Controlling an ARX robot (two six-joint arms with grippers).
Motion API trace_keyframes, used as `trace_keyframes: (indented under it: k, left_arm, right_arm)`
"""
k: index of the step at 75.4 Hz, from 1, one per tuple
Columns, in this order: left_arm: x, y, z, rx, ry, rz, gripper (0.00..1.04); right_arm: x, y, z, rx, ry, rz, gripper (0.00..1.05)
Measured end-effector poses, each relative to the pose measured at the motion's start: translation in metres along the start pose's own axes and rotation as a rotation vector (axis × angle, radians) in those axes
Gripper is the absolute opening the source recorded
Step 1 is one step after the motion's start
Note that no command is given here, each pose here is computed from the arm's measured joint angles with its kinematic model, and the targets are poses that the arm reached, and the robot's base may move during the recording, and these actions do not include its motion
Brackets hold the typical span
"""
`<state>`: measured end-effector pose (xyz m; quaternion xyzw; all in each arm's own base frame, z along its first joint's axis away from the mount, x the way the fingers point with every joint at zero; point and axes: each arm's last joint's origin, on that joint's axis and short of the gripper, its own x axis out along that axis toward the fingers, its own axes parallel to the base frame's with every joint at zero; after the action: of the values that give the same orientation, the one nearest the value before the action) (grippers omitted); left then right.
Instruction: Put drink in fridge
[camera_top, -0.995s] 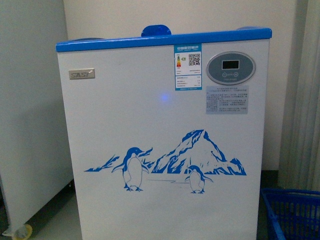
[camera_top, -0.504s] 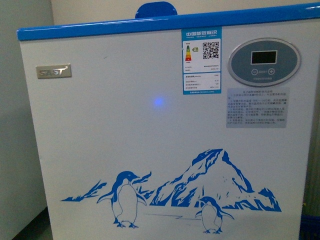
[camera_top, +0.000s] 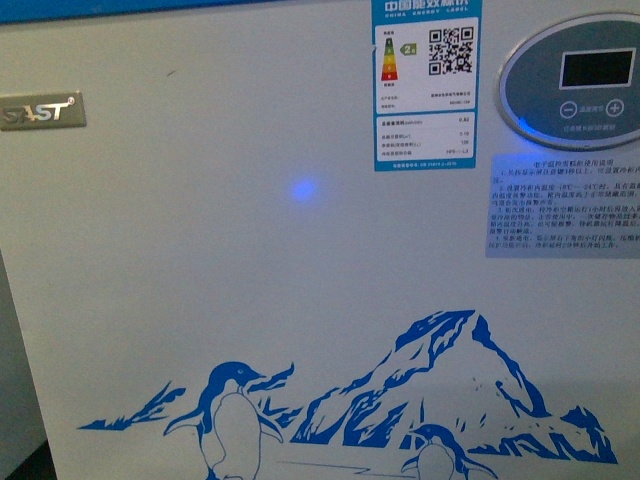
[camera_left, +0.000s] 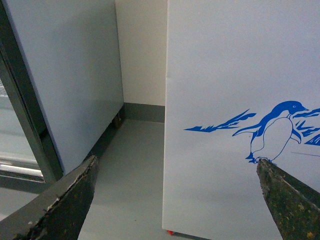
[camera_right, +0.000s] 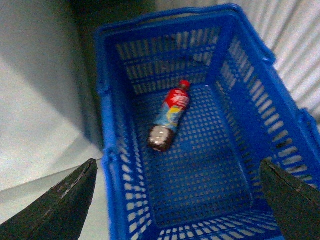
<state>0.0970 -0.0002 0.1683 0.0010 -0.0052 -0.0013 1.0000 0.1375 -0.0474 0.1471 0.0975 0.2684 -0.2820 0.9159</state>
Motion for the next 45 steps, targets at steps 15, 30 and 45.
trace_keyframes:
  k: [15,30,45]
  left_arm:
    - [0.000,0.000,0.000,0.000,0.000,0.001,0.97]
    - [0.000,0.000,0.000,0.000,0.000,0.000,0.97]
    - [0.000,0.000,0.000,0.000,0.000,0.000,0.97]
  right_arm:
    - [0.096,-0.002,0.013,0.125,0.096,-0.187,0.97]
    - [0.164,0.011,-0.019,0.211,0.278,-0.300,0.97]
    - [0.219,0.043,-0.032,0.224,0.312,-0.313,0.97]
